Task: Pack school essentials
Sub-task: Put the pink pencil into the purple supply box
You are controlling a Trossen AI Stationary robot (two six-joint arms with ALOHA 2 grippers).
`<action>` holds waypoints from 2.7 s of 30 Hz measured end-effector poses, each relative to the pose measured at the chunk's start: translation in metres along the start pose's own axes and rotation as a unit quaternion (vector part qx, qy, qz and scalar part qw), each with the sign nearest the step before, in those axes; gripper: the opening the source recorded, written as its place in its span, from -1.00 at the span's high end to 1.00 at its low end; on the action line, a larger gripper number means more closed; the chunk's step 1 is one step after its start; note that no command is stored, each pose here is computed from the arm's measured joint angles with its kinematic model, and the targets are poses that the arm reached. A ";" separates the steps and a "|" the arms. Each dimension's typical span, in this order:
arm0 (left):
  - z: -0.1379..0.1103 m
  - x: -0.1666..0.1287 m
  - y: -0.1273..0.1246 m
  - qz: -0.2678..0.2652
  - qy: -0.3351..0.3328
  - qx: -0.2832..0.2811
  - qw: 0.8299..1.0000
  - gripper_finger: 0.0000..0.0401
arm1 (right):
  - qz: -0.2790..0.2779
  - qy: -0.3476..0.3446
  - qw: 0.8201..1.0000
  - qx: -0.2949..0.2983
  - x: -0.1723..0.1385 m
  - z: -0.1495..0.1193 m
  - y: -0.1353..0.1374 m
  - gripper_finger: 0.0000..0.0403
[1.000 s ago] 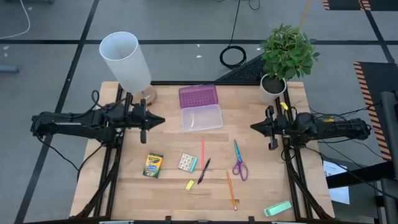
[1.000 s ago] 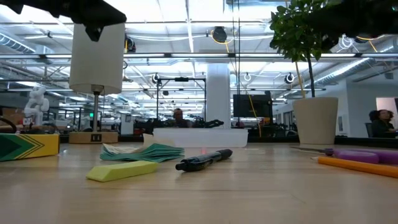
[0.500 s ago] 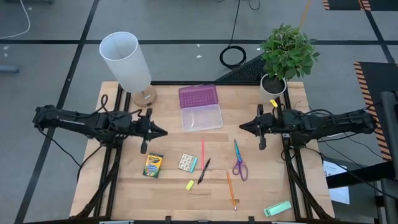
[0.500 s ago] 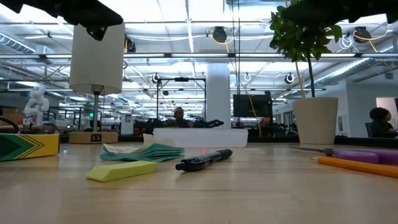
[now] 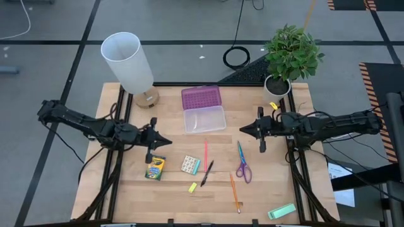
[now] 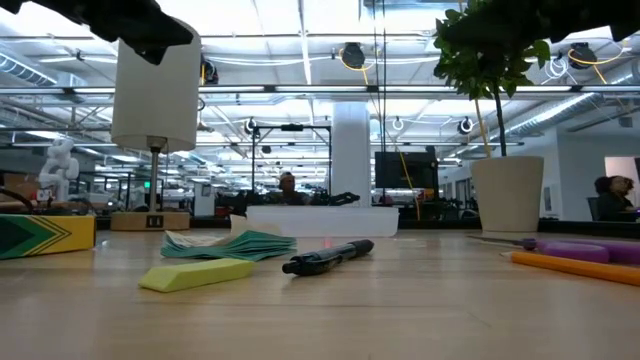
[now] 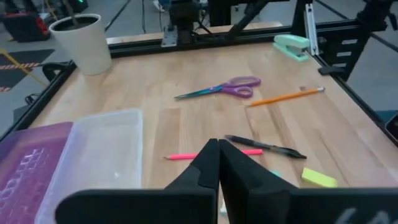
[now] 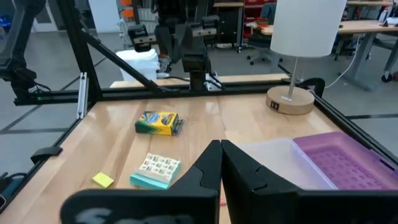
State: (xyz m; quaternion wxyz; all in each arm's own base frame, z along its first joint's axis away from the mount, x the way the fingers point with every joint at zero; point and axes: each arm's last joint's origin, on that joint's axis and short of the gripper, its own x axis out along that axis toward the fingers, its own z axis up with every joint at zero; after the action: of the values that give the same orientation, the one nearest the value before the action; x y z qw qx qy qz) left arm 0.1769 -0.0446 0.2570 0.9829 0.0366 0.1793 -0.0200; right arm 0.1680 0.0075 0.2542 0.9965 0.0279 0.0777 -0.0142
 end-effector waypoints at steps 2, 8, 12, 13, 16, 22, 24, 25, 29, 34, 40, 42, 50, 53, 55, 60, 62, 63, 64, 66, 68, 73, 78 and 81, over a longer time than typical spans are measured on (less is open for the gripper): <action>0.000 0.000 -0.001 0.004 0.000 -0.020 1.000 0.99 | 0.001 -0.010 1.000 0.001 0.000 0.002 0.000 1.00; 0.006 -0.007 -0.010 -0.013 0.034 -0.079 0.996 0.99 | 0.002 -0.018 1.000 0.019 0.000 0.004 0.000 1.00; 0.020 -0.012 -0.015 0.003 0.102 -0.118 0.988 0.99 | 0.002 -0.018 0.999 0.028 0.000 0.004 0.000 1.00; 0.022 -0.013 -0.017 0.004 0.120 -0.123 0.985 0.99 | 0.002 -0.018 0.999 0.028 0.000 0.004 0.000 1.00; 0.034 -0.011 -0.023 0.004 0.151 -0.149 0.977 0.99 | 0.002 -0.018 0.999 0.029 0.000 0.003 0.000 1.00; 0.036 0.001 -0.033 0.021 0.226 -0.177 0.958 0.99 | 0.003 -0.007 0.999 0.051 0.000 0.001 0.000 1.00; 0.036 0.008 -0.036 0.025 0.234 -0.175 0.956 0.99 | 0.003 -0.005 0.999 0.053 0.000 0.001 0.000 1.00; 0.036 0.011 -0.036 0.027 0.239 -0.176 0.955 0.99 | 0.003 -0.005 0.999 0.053 0.000 0.001 0.000 1.00; 0.037 0.027 -0.036 0.016 0.266 -0.186 0.945 0.95 | 0.003 -0.005 0.999 0.053 0.000 0.001 0.000 1.00; 0.034 0.033 -0.039 0.004 0.318 -0.211 0.924 0.95 | 0.002 -0.002 0.999 0.052 0.000 0.000 0.000 1.00; 0.031 0.032 -0.038 0.037 0.331 -0.245 0.911 0.92 | 0.002 0.001 0.999 0.049 0.000 0.000 0.000 1.00; 0.032 0.033 -0.037 0.056 0.315 -0.242 0.916 0.90 | 0.002 0.003 0.999 0.049 0.000 -0.001 0.000 1.00; 0.024 0.053 -0.035 0.079 0.328 -0.211 0.917 0.73 | 0.001 0.007 0.999 0.048 0.000 -0.001 0.000 1.00; 0.020 0.069 -0.035 0.073 0.326 -0.185 0.924 0.60 | 0.001 0.007 0.999 0.048 0.000 -0.001 0.000 1.00; 0.020 0.080 -0.033 0.065 0.311 -0.170 0.933 0.52 | 0.001 0.007 0.999 0.048 0.000 -0.001 0.000 1.00; 0.020 0.111 -0.023 0.037 0.268 -0.149 0.951 0.36 | 0.001 0.007 0.999 0.048 0.000 -0.001 0.000 1.00; 0.018 0.121 -0.019 0.024 0.262 -0.137 0.955 0.32 | 0.001 0.007 0.999 0.048 0.000 -0.001 0.000 1.00; 0.016 0.127 -0.017 0.020 0.260 -0.131 0.957 0.31 | 0.001 0.008 0.999 0.048 0.000 -0.002 0.000 1.00; 0.014 0.132 -0.016 0.018 0.260 -0.125 0.957 0.30 | 0.001 0.009 0.999 0.048 0.000 -0.002 0.000 1.00; 0.008 0.142 -0.013 0.019 0.258 -0.117 0.959 0.28 | 0.001 0.009 0.999 0.048 0.000 -0.002 0.000 1.00; 0.004 0.156 -0.009 0.023 0.242 -0.121 0.962 0.28 | 0.001 0.009 0.999 0.048 0.000 -0.002 0.000 1.00; -0.014 0.188 -0.008 0.038 0.213 -0.144 0.966 0.28 | 0.001 0.009 0.999 0.048 0.000 -0.002 0.000 1.00; -0.027 0.205 -0.015 0.114 0.249 -0.158 0.949 0.28 | 0.001 0.013 0.999 0.047 0.000 -0.003 0.000 1.00; -0.029 0.214 -0.020 0.139 0.257 -0.171 0.941 0.28 | 0.000 0.019 0.999 0.043 0.000 -0.004 0.000 1.00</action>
State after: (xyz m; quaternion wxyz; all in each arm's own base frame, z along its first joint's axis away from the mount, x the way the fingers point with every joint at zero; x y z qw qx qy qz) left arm 0.3655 -0.0681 0.1530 0.8877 -0.1033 0.4200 0.1577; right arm 0.1674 0.0076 0.2503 0.9927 0.0709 0.0959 -0.0171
